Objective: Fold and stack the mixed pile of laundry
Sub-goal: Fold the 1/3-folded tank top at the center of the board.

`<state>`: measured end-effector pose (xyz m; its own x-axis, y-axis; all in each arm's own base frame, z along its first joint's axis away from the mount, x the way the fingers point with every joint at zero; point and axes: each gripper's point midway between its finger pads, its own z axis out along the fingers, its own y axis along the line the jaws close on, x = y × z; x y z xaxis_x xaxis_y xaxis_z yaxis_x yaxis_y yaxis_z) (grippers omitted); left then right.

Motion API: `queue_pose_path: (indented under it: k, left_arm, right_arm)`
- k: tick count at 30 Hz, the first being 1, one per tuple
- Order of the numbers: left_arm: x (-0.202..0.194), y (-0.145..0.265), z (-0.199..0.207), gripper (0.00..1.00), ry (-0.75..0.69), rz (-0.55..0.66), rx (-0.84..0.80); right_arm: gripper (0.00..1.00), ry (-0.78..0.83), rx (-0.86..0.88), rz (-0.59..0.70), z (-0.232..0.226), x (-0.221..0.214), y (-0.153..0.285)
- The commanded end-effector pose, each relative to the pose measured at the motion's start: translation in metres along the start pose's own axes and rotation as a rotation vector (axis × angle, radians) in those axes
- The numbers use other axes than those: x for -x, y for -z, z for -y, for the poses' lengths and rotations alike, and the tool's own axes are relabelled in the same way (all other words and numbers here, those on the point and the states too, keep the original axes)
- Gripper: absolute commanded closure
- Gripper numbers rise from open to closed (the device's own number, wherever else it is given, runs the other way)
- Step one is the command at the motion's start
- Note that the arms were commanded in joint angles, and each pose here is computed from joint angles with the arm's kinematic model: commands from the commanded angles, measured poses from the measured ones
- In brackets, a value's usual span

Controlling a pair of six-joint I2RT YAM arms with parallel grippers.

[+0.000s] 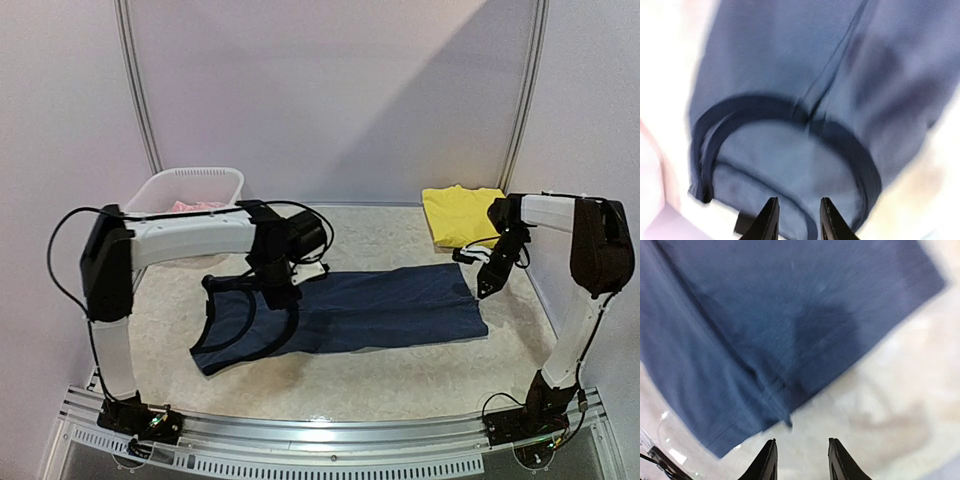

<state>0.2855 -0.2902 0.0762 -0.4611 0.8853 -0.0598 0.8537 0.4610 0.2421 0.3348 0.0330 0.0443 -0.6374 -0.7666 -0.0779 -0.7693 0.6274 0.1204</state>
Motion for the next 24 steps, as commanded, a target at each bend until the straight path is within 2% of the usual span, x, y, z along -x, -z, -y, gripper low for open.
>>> queue_pose_path:
  k: [1,6,7,10,15,20,24]
  left_arm:
    - [-0.049,0.05,0.01,0.71,0.028,-0.009,-0.002]
    - [-0.12,0.04,0.058,0.74,-0.04,-0.206,-0.072]
    - [-0.12,0.041,0.064,0.76,-0.037,-0.192,-0.068]
    - [-0.121,0.041,0.078,0.74,0.046,-0.186,-0.117]
    - [-0.151,0.011,0.074,0.74,0.14,-0.402,0.008]
    - [-0.165,-0.007,0.073,0.72,0.132,-0.464,0.126]
    - [-0.174,-0.015,0.077,0.71,0.127,-0.524,0.136]
  right_arm:
    - [0.64,-0.008,-0.05,0.118,-0.014,0.005,0.043]
    - [0.63,-0.011,-0.031,0.17,-0.033,0.001,0.047]
    - [0.63,-0.012,-0.032,0.173,-0.035,0.0,0.047]
    - [0.63,-0.004,-0.036,0.177,-0.038,-0.003,0.045]
    - [0.62,-0.002,-0.019,0.19,-0.044,-0.004,0.046]
    - [0.62,0.006,-0.017,0.206,-0.047,-0.002,0.048]
    - [0.62,0.004,-0.006,0.203,-0.048,-0.002,0.047]
